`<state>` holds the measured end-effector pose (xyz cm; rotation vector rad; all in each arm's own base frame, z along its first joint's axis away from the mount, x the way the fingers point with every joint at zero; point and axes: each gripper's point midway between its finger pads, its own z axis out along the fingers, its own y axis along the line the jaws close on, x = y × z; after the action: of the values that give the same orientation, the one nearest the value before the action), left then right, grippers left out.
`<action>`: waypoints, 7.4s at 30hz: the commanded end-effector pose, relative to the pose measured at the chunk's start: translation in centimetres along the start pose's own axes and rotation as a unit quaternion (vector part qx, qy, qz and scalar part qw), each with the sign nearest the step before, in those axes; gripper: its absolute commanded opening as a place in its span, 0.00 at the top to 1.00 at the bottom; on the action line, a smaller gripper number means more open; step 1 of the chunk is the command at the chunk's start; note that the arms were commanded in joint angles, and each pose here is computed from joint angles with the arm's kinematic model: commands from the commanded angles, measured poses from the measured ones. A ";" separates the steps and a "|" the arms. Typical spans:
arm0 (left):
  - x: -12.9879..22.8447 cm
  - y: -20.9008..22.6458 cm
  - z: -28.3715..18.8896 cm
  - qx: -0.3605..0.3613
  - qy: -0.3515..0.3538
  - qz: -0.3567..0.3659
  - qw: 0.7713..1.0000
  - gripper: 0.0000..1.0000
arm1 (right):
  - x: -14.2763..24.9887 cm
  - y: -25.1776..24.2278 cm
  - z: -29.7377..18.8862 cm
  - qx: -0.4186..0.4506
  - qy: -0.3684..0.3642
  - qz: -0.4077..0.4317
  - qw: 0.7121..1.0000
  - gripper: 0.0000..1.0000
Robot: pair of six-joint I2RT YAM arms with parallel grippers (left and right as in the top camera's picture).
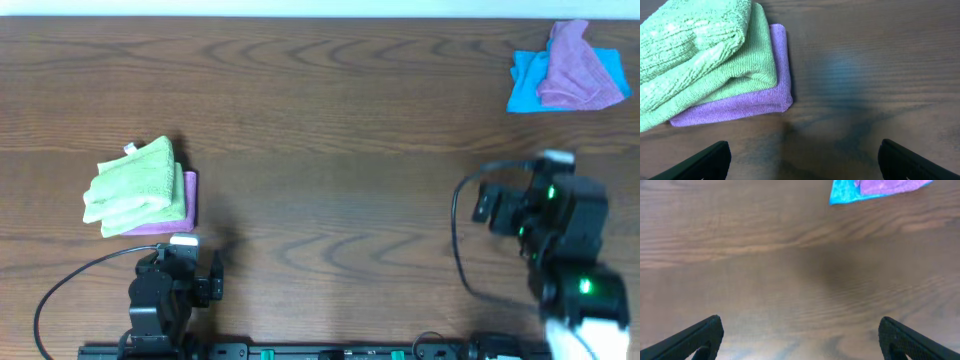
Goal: Fold the cloth
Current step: 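Reach the right gripper to the pink cloth on the blue cloth, then grasp the pink cloth corner with the right gripper, then drag the pink cloth leftward to the table center with right gripper, then lift and shake the pink cloth to spread it with right gripper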
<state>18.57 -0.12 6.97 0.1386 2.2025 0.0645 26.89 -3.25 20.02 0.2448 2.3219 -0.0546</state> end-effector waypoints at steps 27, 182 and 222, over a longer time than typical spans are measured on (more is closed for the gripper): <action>0.8 0.0 0.3 -0.002 0.013 0.006 1.000 0.05 | -13.7 -11.0 10.3 0.109 0.001 0.054 0.993 0.01; 0.8 0.0 0.3 -0.002 0.013 0.006 1.000 0.05 | -3.1 33.0 15.2 -0.174 0.145 -0.245 0.943 0.06; 0.8 0.0 0.3 -0.002 0.013 0.006 1.000 0.05 | 4.0 23.1 23.7 -0.244 0.284 0.073 0.925 0.26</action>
<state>18.57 -0.07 6.97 0.1371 2.2026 0.0674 45.68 17.71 1.99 0.1330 2.7700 0.7523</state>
